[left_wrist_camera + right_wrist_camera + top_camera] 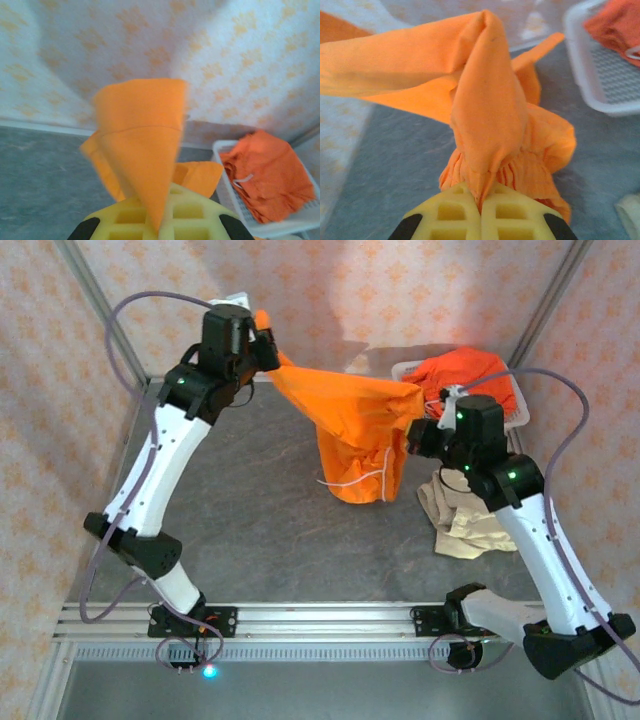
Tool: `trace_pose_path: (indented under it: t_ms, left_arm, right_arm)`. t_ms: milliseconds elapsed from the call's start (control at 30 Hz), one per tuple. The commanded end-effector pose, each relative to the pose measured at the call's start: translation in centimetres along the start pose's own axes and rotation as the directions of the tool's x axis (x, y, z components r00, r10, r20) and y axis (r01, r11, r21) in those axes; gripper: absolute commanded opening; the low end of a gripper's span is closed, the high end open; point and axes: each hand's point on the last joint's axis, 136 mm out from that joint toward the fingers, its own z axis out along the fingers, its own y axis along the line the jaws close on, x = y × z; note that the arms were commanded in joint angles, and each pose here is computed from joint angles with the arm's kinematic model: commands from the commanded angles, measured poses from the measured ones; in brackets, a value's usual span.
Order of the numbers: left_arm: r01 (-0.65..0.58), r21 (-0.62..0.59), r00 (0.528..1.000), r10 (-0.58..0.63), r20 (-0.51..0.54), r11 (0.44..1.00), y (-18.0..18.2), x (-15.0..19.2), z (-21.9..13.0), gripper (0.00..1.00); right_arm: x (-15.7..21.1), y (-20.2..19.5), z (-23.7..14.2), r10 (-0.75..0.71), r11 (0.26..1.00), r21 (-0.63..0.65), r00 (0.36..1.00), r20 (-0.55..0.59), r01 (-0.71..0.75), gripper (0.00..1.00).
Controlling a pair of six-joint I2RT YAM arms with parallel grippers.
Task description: Fold and stack the shorts
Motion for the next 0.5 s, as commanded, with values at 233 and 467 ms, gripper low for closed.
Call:
trace_pose_path:
  t_ms: [233,467]
  left_arm:
    - [-0.03,-0.221,0.97,0.081,0.227,0.975,6.1,-8.3,-9.8,0.0]
    - [-0.005,-0.291,0.927,0.114,0.358,0.957,7.6,-13.1,-15.1,0.0]
  right_arm:
    - [-5.7,13.2,-4.2,-0.102,0.922,-0.359,0.986,0.13,0.143,0.0]
    - [-6.7,20.6,-6.9,-0.148,0.826,-0.518,0.973,0.179,0.221,0.0]
